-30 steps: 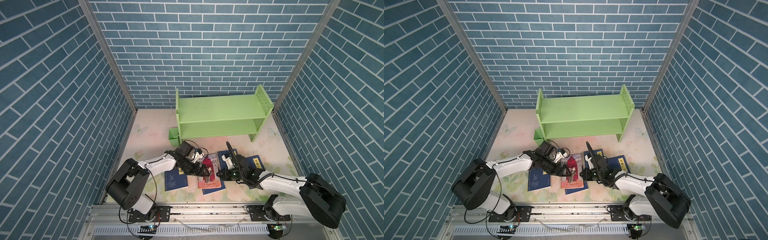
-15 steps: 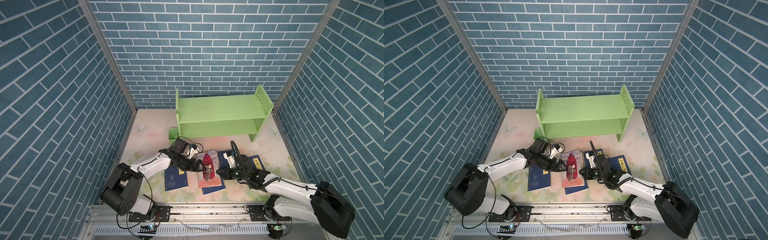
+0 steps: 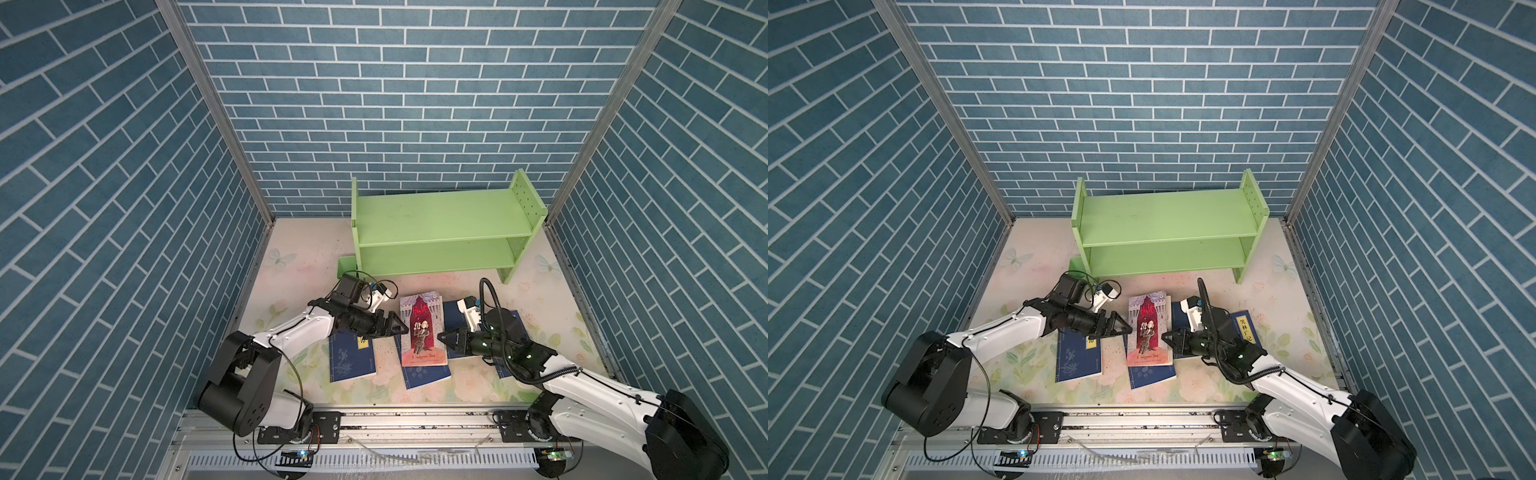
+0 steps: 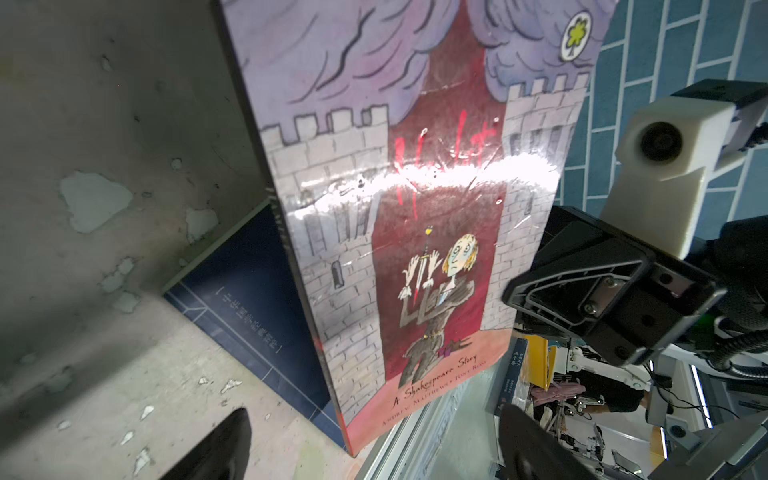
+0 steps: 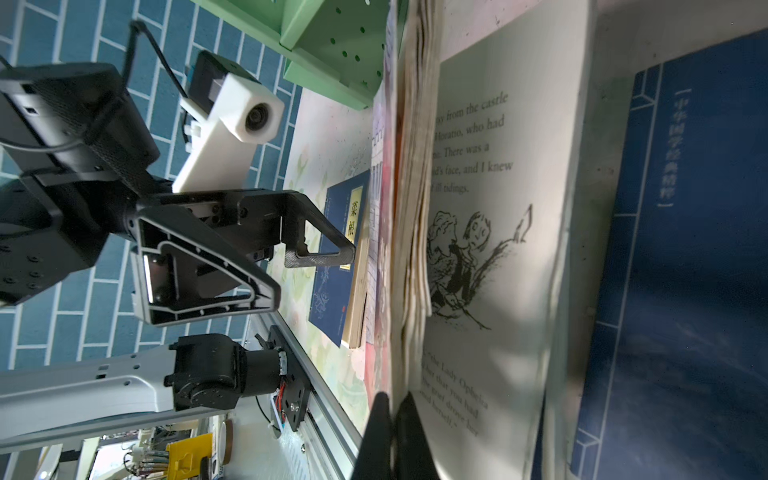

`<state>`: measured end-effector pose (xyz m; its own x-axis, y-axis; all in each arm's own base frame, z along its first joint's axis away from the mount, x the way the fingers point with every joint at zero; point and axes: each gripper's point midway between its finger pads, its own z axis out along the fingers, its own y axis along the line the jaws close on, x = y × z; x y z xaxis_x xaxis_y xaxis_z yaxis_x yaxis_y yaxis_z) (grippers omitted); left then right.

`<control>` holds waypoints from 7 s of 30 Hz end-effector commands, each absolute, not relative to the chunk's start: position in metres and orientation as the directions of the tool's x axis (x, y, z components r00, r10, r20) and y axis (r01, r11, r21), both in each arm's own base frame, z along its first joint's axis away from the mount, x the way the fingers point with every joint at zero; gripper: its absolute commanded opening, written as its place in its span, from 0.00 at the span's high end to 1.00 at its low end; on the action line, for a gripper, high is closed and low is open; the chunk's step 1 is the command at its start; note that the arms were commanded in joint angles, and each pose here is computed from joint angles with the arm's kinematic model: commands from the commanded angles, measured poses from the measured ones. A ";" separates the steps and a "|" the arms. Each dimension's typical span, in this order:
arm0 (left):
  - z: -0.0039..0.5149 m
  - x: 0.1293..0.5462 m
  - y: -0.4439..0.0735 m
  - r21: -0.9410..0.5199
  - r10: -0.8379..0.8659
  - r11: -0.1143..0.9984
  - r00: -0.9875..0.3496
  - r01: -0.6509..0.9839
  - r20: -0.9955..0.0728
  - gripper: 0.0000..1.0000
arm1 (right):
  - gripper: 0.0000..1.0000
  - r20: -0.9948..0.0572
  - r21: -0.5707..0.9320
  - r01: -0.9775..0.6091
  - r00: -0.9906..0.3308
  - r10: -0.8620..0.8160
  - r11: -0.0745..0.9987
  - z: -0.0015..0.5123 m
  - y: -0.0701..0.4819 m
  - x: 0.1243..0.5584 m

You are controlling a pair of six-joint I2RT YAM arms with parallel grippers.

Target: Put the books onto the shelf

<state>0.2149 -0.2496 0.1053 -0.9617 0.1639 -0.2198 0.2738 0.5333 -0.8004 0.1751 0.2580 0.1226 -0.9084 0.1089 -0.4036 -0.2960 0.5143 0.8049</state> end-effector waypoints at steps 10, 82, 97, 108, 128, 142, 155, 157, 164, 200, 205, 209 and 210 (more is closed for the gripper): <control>0.107 0.218 -0.255 -0.829 0.151 0.498 -0.967 0.254 -0.206 0.10 | 1.00 -0.360 0.882 -0.305 -0.928 0.096 0.359 0.151 0.271 0.170; 0.222 0.263 -0.269 -0.940 -0.177 0.303 -0.960 0.155 -0.216 1.00 | 0.19 -0.129 0.983 -0.051 -0.871 0.474 0.174 0.191 0.315 0.163; 0.205 0.246 -0.258 -0.943 -0.199 0.314 -0.963 0.114 -0.183 1.00 | 0.66 -0.170 0.980 -0.200 -0.787 0.593 0.015 0.197 0.339 0.187; 0.175 0.239 -0.234 -0.914 -0.216 0.400 -0.962 0.068 -0.166 0.32 | 1.00 -0.215 0.971 -0.236 -0.775 0.594 0.043 0.196 0.322 0.179; 0.273 0.197 -0.234 -0.909 0.090 0.096 -0.913 0.406 -0.398 0.11 | 1.00 -0.449 0.793 -0.298 -0.875 0.180 0.531 0.191 0.194 0.092; 0.230 0.180 -0.227 -0.895 0.147 0.167 -0.908 0.413 -0.392 0.10 | 1.00 -0.507 0.774 -0.508 -0.855 -0.110 0.379 0.229 0.266 0.073; 0.207 0.192 -0.217 -0.860 0.117 0.311 -0.914 0.406 -0.389 0.12 | 1.00 -0.529 0.772 -0.540 -0.838 -0.131 0.334 0.252 0.265 0.069; 0.217 0.188 -0.221 -0.881 0.120 0.239 -0.913 0.408 -0.390 0.11 | 1.00 -0.526 0.776 -0.536 -0.841 -0.128 0.333 0.252 0.265 0.070; 0.234 0.180 -0.231 -0.946 0.139 0.078 -0.943 0.315 -0.303 0.19 | 1.00 -0.525 0.784 -0.550 -0.835 -0.167 0.287 0.254 0.282 0.069; 0.194 0.267 -0.188 -0.920 -0.316 0.381 -0.922 0.093 -0.224 1.00 | 0.22 -0.274 0.933 -0.130 -0.861 0.428 0.335 0.201 0.259 0.170; 0.194 0.271 -0.188 -0.937 -0.349 0.343 -0.918 0.062 -0.189 1.00 | 0.24 -0.260 0.950 -0.141 -0.852 0.453 0.280 0.199 0.285 0.178; 0.196 0.272 -0.189 -0.943 -0.356 0.326 -0.916 0.061 -0.183 1.00 | 0.26 -0.258 0.954 -0.149 -0.847 0.464 0.259 0.196 0.302 0.185; 0.198 0.272 -0.189 -0.944 -0.357 0.323 -0.916 0.065 -0.185 1.00 | 0.26 -0.261 0.954 -0.154 -0.849 0.460 0.258 0.195 0.306 0.186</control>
<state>0.2663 -0.1886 0.1867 -0.9251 -0.3449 -0.1586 0.0285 0.3536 -0.9350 0.1757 0.2967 0.1674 -0.8777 0.3922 -0.2753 -0.1241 0.3688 0.9212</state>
